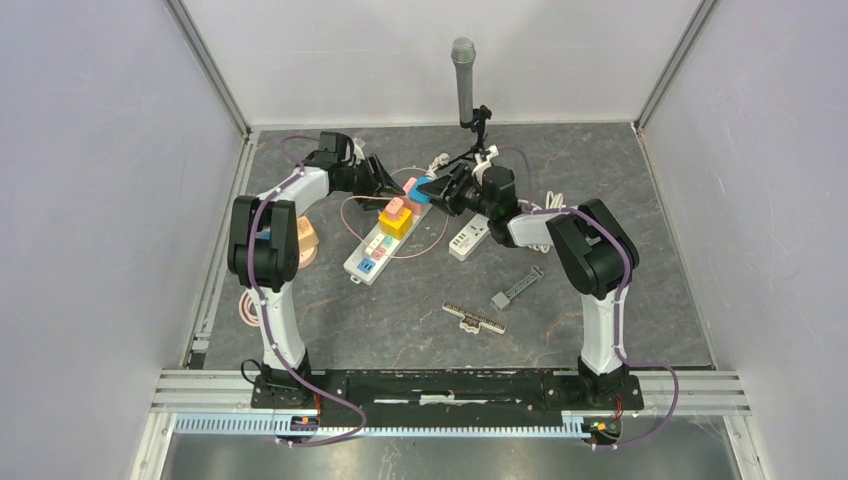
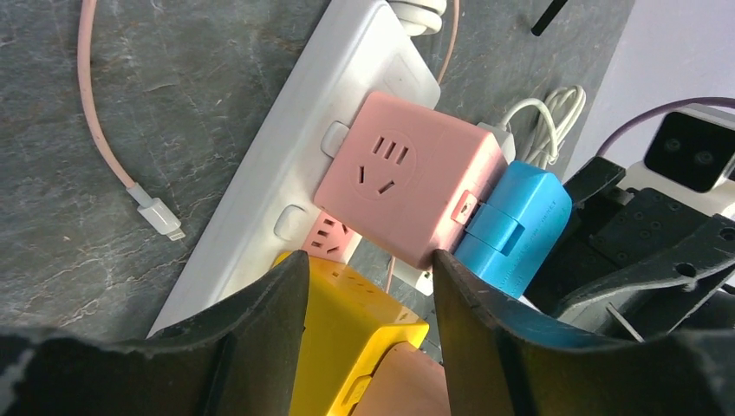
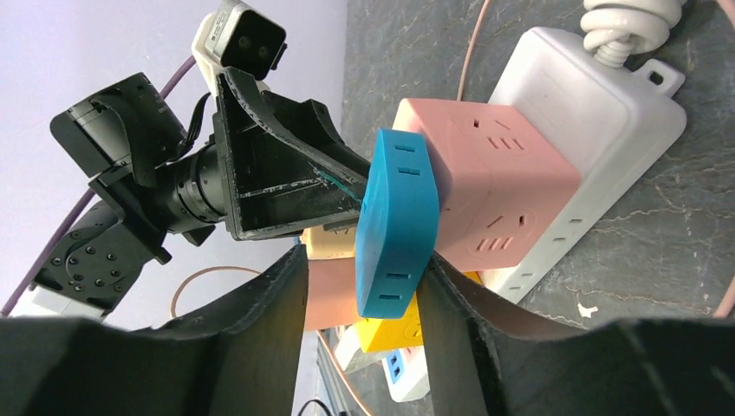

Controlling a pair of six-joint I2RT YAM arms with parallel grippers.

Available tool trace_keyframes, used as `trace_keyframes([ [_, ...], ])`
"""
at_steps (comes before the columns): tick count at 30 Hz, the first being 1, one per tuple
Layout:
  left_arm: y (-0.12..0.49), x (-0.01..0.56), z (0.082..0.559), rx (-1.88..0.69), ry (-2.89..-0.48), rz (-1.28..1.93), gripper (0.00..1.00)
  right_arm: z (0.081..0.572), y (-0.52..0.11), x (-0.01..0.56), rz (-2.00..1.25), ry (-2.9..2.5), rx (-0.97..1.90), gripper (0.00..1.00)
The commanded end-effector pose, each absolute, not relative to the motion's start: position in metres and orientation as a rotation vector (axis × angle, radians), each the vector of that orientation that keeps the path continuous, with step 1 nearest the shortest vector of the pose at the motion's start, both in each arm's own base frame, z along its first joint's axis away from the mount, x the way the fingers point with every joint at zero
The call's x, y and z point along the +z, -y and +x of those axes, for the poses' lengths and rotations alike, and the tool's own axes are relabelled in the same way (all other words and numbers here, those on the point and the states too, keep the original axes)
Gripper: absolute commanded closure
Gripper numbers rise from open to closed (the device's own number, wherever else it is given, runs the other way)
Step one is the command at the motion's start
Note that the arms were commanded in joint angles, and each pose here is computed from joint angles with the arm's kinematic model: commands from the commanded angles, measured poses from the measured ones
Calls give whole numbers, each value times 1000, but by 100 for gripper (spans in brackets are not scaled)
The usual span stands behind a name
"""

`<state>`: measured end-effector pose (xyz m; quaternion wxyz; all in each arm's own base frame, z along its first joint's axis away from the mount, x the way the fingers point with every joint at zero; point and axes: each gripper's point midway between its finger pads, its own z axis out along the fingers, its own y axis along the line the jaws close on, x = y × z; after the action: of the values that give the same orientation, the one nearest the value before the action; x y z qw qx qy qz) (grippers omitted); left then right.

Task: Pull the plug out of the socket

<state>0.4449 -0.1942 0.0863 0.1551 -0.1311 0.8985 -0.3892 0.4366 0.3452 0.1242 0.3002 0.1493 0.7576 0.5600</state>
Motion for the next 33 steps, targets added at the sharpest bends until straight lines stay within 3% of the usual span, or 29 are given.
trace_keyframes([
  [1,187,71,440,-1001,-2608,-346,40,436,-347,138,350,-1929,1567,52],
  [3,187,66,436,-980,-2624,-346,40,434,-346,133,359,-1949,1566,64],
  [7,187,54,429,-933,-2658,-339,40,427,-344,135,372,-1923,1622,96],
  [8,188,52,426,-930,-2669,-336,40,424,-343,135,385,-1920,1640,100],
  [19,187,37,418,-879,-2722,-351,42,425,-343,160,544,-1850,1783,100],
  [27,186,31,412,-857,-2740,-367,43,430,-340,173,397,-1831,1707,100],
  [33,192,66,434,-889,-2647,-320,41,437,-303,209,276,-1747,1584,100],
])
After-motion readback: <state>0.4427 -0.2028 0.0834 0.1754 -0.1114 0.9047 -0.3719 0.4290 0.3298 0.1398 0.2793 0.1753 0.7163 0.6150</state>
